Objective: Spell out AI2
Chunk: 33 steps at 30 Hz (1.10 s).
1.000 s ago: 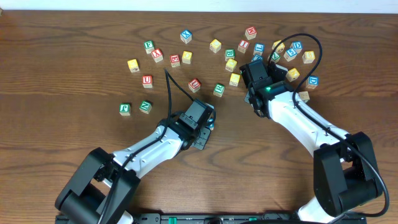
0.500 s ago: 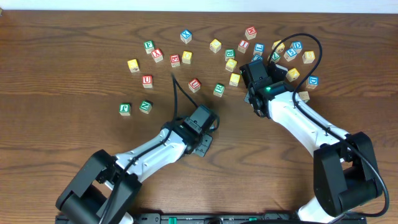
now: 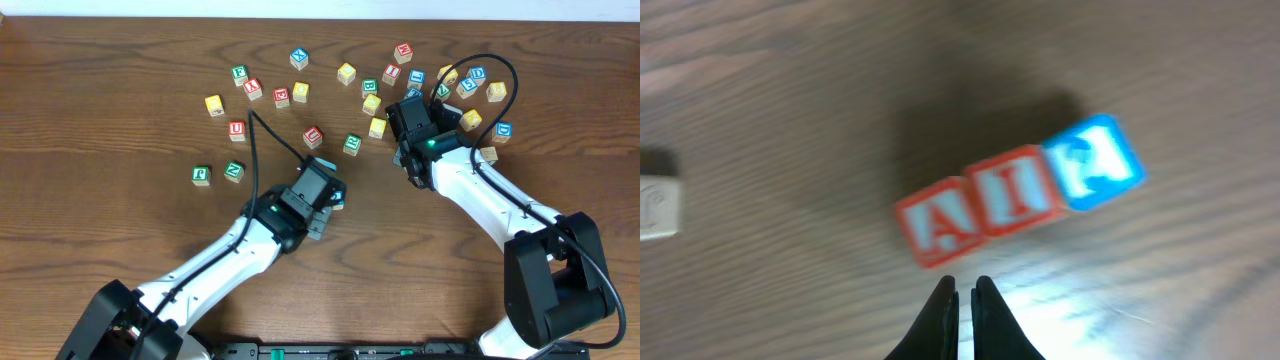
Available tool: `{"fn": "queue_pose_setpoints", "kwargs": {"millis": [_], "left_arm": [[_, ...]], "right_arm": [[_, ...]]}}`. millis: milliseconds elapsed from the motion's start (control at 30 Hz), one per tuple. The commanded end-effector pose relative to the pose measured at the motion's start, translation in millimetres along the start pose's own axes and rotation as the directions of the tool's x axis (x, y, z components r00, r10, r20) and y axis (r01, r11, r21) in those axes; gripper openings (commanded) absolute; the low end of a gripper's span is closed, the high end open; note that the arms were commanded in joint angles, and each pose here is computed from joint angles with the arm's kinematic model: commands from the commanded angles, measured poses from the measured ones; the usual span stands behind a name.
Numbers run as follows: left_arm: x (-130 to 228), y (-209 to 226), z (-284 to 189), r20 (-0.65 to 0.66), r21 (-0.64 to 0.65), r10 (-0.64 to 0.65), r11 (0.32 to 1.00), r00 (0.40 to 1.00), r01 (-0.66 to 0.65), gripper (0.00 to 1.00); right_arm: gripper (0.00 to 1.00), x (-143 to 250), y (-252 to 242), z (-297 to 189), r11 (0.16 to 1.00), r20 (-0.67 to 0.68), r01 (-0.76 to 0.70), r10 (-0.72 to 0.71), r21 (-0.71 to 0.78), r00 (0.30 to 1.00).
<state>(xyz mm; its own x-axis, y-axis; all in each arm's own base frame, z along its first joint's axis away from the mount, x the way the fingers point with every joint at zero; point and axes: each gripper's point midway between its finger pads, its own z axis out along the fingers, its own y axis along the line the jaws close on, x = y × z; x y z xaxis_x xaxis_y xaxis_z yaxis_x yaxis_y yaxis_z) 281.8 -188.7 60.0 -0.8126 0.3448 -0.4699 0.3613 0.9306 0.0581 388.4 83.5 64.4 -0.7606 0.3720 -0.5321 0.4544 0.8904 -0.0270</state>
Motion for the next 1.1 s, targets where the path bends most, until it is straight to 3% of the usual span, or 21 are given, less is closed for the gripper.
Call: {"fn": "queue_pose_setpoints", "kwargs": {"millis": [0, 267, 1067], "left_arm": [[-8, 30, 0, 0.017, -0.083, -0.088, 0.993, 0.996, 0.089, 0.07], [-4, 66, 5, 0.002, -0.133, -0.184, 0.974, 0.983, 0.182, 0.07], [13, 55, 31, -0.044, -0.094, -0.211, 0.974, 0.976, 0.206, 0.07]], "right_arm": [[0.01, 6, -3, 5, 1.000, -0.015, 0.018, -0.018, 0.016, 1.000], [0.01, 6, -2, 5, 1.000, -0.014, 0.026, -0.026, 0.014, 1.000], [0.01, 8, 1, 3, 0.999, -0.014, 0.034, -0.034, 0.009, 0.999]]}}
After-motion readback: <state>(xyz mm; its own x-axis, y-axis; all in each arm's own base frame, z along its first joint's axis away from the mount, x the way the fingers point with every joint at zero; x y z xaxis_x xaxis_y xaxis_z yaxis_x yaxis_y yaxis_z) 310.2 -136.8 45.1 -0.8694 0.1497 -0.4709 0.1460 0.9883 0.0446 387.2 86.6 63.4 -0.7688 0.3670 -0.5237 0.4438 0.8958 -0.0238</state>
